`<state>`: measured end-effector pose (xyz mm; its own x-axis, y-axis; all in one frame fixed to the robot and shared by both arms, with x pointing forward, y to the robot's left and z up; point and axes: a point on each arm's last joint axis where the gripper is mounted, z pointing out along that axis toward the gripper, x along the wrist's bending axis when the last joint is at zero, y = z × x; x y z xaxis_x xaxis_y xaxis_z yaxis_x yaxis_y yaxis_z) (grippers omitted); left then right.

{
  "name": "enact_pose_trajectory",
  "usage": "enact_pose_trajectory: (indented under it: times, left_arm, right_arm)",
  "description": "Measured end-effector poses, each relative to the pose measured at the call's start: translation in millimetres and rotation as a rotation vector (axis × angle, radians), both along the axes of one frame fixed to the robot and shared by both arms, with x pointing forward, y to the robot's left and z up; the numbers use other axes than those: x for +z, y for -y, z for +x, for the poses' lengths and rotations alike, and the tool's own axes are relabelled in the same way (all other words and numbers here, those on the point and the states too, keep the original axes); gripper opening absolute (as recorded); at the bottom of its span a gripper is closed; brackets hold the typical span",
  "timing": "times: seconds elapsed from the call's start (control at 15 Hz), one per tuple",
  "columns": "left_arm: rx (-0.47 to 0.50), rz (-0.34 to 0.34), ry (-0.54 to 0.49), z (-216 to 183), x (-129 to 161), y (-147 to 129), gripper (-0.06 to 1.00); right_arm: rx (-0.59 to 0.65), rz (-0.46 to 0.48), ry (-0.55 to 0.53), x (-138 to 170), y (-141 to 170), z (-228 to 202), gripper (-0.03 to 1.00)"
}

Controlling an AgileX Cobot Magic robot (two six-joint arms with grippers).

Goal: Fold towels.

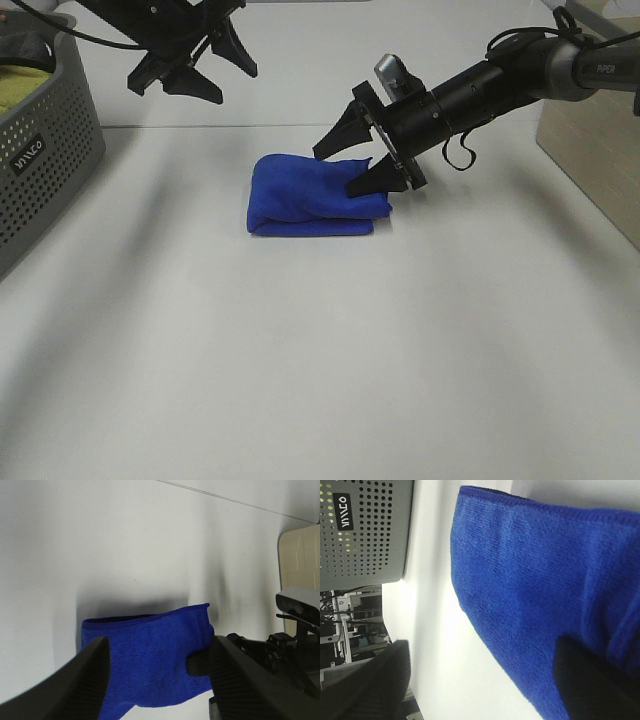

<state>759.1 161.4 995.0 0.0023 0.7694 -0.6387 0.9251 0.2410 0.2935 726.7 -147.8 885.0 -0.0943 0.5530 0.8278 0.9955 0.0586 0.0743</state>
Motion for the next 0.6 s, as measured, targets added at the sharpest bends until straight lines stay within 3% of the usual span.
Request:
enact_pose_trajectory:
  times: [0.2, 0.4, 0.53, 0.6]
  left_arm:
    - [-0.039, 0.018, 0.034, -0.2, 5.8, 0.1, 0.57]
    - [-0.127, 0.091, 0.095, -8.7, 33.4, -3.1, 0.57]
    - [-0.144, 0.247, 0.178, -28.9, 86.1, -17.6, 0.57]
    - [-0.131, 0.293, 0.215, -35.9, 104.3, -22.8, 0.57]
  right_arm:
    - [0.004, -0.004, 0.014, 5.6, 0.8, 0.0, 0.76]
    - [0.016, -0.083, 0.12, 51.0, 9.4, -1.7, 0.76]
    - [0.008, -0.301, 0.23, 112.8, 26.3, -14.1, 0.76]
    - [-0.015, -0.369, 0.252, 129.3, 32.4, -18.5, 0.76]
